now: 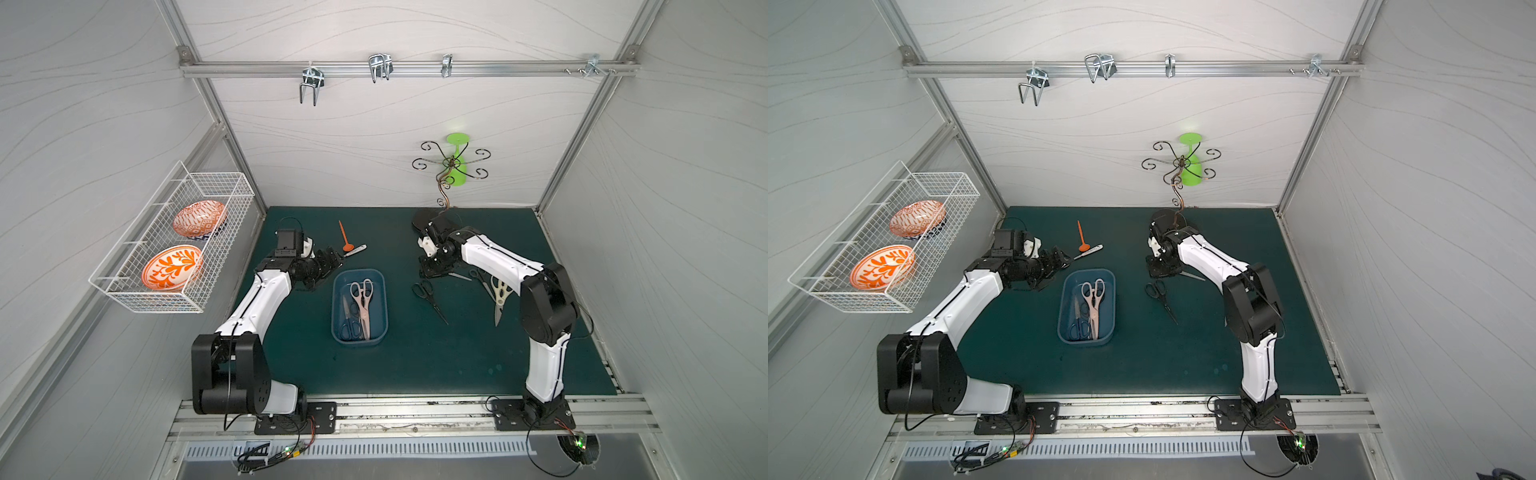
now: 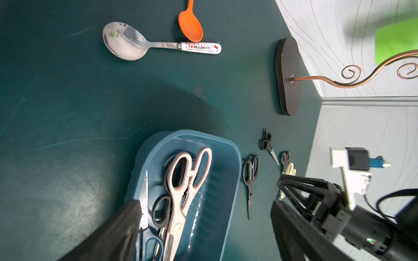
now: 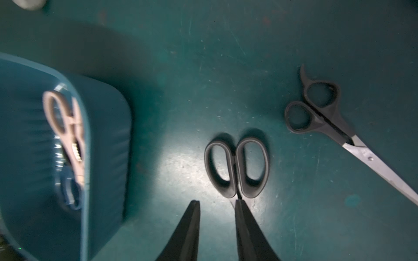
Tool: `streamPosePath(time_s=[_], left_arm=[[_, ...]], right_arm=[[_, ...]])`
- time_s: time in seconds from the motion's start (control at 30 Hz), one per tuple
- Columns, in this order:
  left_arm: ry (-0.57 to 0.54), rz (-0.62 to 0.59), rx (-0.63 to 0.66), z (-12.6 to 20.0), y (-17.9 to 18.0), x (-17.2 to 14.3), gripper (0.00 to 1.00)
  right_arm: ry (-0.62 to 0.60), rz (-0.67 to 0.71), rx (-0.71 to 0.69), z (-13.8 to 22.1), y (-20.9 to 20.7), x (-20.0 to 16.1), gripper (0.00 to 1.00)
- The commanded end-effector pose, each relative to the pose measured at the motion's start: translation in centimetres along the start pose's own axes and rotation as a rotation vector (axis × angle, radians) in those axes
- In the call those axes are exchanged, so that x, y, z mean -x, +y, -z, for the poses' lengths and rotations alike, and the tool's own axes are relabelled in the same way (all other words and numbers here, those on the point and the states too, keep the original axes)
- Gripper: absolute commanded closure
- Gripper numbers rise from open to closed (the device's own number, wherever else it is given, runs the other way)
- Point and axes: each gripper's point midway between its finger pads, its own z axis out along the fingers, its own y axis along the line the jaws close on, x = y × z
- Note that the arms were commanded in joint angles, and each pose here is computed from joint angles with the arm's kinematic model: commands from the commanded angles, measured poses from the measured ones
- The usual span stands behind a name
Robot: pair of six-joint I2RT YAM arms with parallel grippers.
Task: Put the scissors into the storage box
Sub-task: Pick up the scissors from the center of the board.
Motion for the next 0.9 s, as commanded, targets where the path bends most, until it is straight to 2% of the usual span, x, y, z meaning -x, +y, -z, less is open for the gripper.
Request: streamPosePath(time_s=[0.0,0.33,0.53,0.87], left_arm=[[0.008,-0.004,-0.024,0.2,-0.9,0.0,0.06],[-0.004,-0.015,0.03,0.4,0.0,0.3,0.06],[-0.009,0.014,0.021,0.1,0.1,0.6,0.06],[-0.016,0.015,0.024,0.3,0.2,0.8,0.06]], right_arm=[[0.041,0.127,-0.087,-1.9,0.3,-0.8,0.69],[0.087,0.247,-0.139,-4.7,1.8,-1.3,0.69],[0.113,0.267,-0.195,-5.4,0.8,-1.8,0.69],[0.116,0.265,-0.198,-6.4,0.9,-1.7,0.7]])
